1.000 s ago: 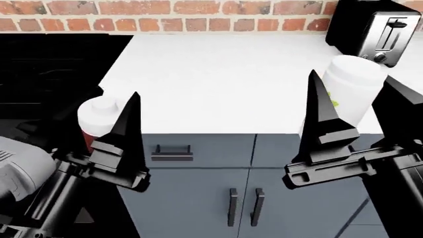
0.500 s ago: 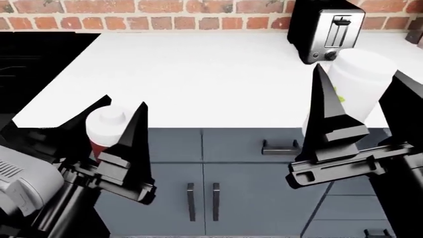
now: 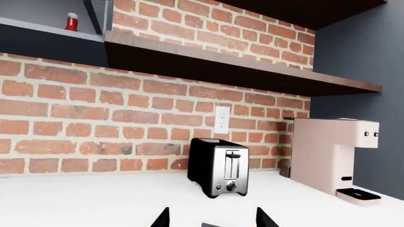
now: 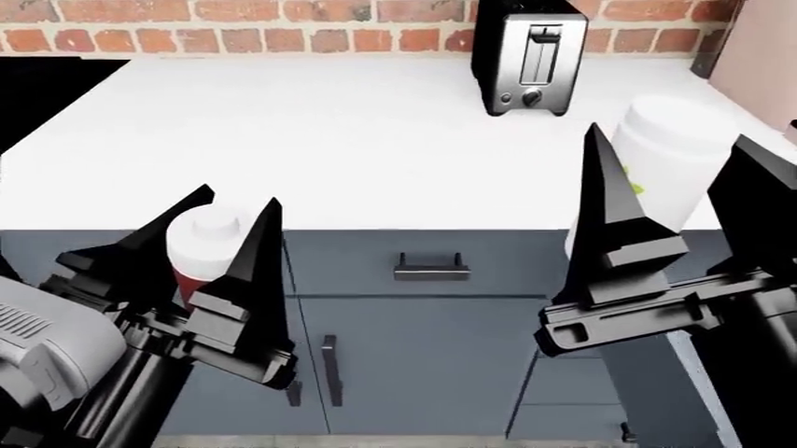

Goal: Pick and place the shaker into the drawer. Then close the cabinet.

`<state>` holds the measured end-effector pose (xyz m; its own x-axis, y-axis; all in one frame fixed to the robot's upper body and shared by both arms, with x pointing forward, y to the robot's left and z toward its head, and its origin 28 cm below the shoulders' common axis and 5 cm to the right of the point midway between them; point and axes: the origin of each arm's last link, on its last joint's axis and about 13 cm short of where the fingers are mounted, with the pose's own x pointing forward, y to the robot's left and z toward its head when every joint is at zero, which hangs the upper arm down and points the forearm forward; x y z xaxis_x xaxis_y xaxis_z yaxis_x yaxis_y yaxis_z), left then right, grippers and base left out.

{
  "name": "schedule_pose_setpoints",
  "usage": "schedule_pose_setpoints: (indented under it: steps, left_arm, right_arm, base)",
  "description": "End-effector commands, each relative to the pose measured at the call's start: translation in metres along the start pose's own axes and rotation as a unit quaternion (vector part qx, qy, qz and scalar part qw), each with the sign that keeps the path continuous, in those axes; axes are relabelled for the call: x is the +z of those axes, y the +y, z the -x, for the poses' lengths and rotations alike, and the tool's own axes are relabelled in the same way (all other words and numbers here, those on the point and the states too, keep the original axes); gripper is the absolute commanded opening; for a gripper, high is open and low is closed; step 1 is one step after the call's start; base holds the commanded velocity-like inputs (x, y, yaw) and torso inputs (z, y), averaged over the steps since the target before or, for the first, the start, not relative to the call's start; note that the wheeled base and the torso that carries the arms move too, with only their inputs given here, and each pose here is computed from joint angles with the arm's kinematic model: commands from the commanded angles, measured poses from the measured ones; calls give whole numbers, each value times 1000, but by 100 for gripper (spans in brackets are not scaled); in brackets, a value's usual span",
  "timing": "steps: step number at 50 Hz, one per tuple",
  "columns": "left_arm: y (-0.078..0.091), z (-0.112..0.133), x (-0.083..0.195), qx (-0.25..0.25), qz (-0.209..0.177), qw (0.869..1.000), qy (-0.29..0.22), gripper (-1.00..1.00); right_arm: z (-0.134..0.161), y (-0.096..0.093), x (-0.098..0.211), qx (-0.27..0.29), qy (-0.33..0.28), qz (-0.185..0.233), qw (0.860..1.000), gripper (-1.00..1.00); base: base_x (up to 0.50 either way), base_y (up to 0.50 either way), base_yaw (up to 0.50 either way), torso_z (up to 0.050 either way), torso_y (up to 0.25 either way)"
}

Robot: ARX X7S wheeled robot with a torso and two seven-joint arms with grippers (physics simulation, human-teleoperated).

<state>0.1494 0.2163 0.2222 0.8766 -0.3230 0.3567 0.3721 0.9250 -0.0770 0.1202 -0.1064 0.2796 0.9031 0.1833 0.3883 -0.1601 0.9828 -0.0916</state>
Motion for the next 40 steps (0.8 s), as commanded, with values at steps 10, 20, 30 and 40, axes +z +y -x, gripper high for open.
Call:
schedule_pose_setpoints:
  steps: [10,20,30,40]
  left_arm:
    - [0,0,2,0,6,1000,-3,-100]
    - [0,-2,3,-2,3,1000,-3,-100]
    - [1,-4,5,-2,2,1000,-4,-100]
    - [1,-3,3,-1,3,1000,-2,-100]
  right_arm:
    - [-1,0,1,1,-3,2,1000,-100]
    - [-2,0,1,3,0,3,1000,-100]
    - [-2,0,-1,5,1,2,1000,-100]
    - [-1,1,-1,4,1,0,1000,-100]
  base:
    - [-73,-500,0,0,0]
    - [-72,-500,0,1,1]
    - [-51,-500,0,0,0]
    - [0,-500,0,0,0]
